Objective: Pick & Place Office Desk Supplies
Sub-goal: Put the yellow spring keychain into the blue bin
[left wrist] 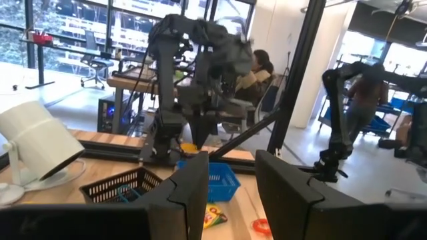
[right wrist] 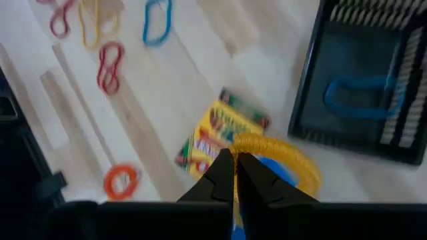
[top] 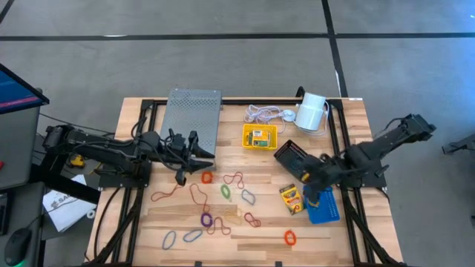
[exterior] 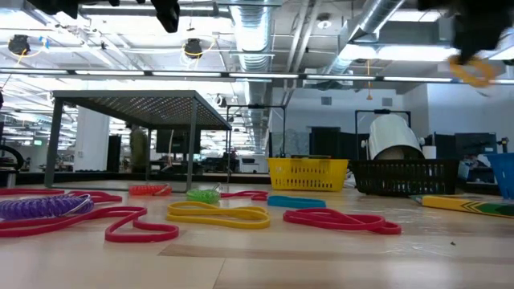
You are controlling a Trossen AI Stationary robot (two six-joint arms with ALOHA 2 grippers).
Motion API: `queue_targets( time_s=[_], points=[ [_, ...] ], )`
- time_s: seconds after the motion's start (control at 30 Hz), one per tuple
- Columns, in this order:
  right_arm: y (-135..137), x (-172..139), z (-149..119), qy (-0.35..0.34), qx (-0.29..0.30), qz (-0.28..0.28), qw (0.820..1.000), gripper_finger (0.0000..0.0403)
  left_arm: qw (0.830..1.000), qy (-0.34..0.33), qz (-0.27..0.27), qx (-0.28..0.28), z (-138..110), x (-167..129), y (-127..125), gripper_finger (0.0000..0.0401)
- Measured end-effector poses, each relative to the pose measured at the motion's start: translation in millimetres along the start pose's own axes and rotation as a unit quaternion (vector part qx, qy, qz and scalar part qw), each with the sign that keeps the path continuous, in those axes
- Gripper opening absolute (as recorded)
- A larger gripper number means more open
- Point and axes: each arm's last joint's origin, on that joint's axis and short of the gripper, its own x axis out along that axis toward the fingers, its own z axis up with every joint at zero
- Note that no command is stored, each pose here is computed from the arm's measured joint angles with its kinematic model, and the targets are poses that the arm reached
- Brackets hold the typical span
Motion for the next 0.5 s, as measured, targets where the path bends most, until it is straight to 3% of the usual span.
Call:
queue_targets(
  time_s=[0.37,0.5],
  points=[
    [3,13,-51,0.035,0.041,0.031,0.998,0.0,1.0,-0.002,0.0,-0.003,0,0,0,0.012],
    [8,22,-62,0.049,0.05,0.011,0.997,0.0,1.0,-0.004,0.0,-0.003,1,0,0,0.012]
  ],
)
